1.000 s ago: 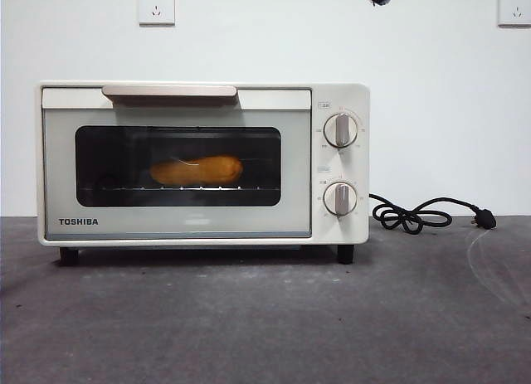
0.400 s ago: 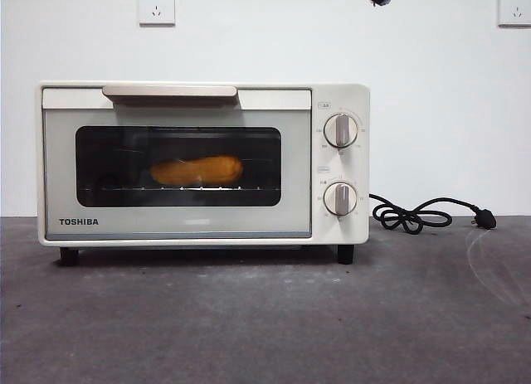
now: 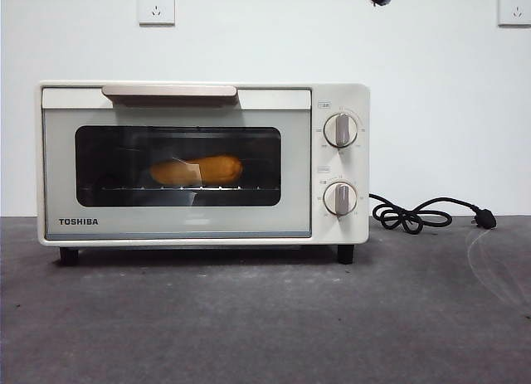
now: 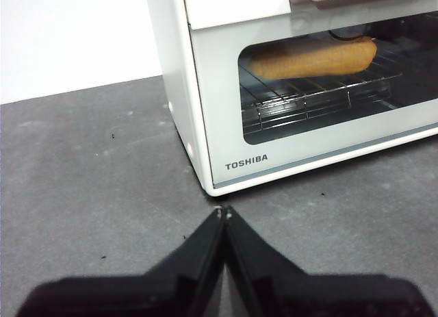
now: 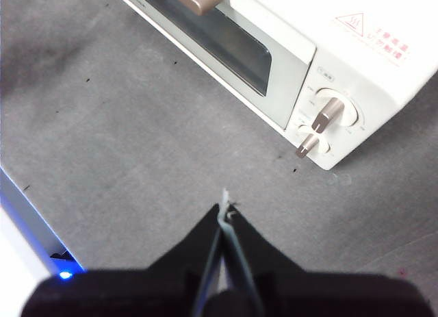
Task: Take the corn from the table,put the corn in the oven
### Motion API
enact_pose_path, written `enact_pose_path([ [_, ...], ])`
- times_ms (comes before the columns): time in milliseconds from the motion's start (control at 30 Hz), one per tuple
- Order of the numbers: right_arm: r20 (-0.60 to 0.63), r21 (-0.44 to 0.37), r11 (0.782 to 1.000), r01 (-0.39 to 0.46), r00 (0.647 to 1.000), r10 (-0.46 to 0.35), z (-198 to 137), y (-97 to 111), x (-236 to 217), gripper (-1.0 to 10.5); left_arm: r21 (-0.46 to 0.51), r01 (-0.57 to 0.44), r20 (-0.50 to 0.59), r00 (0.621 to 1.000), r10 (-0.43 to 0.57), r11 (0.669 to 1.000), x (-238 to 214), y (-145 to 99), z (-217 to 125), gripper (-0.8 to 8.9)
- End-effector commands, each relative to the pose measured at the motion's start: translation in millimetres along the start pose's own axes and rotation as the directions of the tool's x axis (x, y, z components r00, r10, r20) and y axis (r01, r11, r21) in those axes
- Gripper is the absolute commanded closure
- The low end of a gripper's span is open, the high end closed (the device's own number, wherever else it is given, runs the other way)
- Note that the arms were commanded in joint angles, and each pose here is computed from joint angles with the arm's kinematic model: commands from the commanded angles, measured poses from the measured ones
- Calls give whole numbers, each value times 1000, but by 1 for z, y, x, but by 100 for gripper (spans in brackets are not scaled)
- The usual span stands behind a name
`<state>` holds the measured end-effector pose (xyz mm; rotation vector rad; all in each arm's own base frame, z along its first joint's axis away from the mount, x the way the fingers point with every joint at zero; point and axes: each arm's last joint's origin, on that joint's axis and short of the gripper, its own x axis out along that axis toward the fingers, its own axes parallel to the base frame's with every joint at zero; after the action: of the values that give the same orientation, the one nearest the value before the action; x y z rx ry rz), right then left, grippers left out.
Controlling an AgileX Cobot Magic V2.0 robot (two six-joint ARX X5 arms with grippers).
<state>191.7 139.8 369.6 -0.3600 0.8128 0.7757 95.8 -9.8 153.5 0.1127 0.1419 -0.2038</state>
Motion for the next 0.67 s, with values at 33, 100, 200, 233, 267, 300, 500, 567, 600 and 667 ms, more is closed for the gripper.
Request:
enact_pose_path([
  [33, 9, 8, 1000, 2, 1000, -2, 1, 0, -1, 946, -3, -1, -2, 1000, 1, 1000, 1, 0, -2, 817],
  [100, 9, 9, 1000, 2, 1000, -3, 1, 0, -1, 946, -3, -1, -2, 1000, 1, 1000, 1, 0, -2, 817],
  [200, 9, 9, 1000, 2, 1000, -2, 1, 0, -1, 946, -3, -1, -2, 1000, 1, 1000, 1, 0, -2, 817],
  [233, 9, 9, 1000, 2, 1000, -2, 1, 0, -1, 946, -3, -1, -2, 1000, 1, 1000, 1, 0, -2, 817],
  [267, 9, 9, 1000, 2, 1000, -2, 1, 0, -1, 946, -3, -1, -2, 1000, 1, 1000, 1, 0, -2, 817],
  [300, 9, 9, 1000, 2, 1000, -2, 1, 0, -1, 946, -3, -1, -2, 1000, 1, 1000, 1, 0, -2, 817],
  [500, 5, -2, 1000, 14, 1000, -14, 1, 0, -1, 946, -3, -1, -2, 1000, 1, 1000, 1, 0, -2, 817],
  [567, 4, -2, 999, 39, 999, -39, 1, -1, -1, 946, -3, -1, -2, 1000, 1, 1000, 1, 0, -2, 817],
  [600, 13, -8, 999, 53, 999, -53, 2, -2, -1, 946, -3, -1, -2, 1000, 1, 1000, 1, 0, -2, 817],
  [667, 44, -40, 996, 78, 996, -76, 5, -3, 0, 946, -3, -1, -2, 1000, 1, 1000, 1, 0, -2, 817],
])
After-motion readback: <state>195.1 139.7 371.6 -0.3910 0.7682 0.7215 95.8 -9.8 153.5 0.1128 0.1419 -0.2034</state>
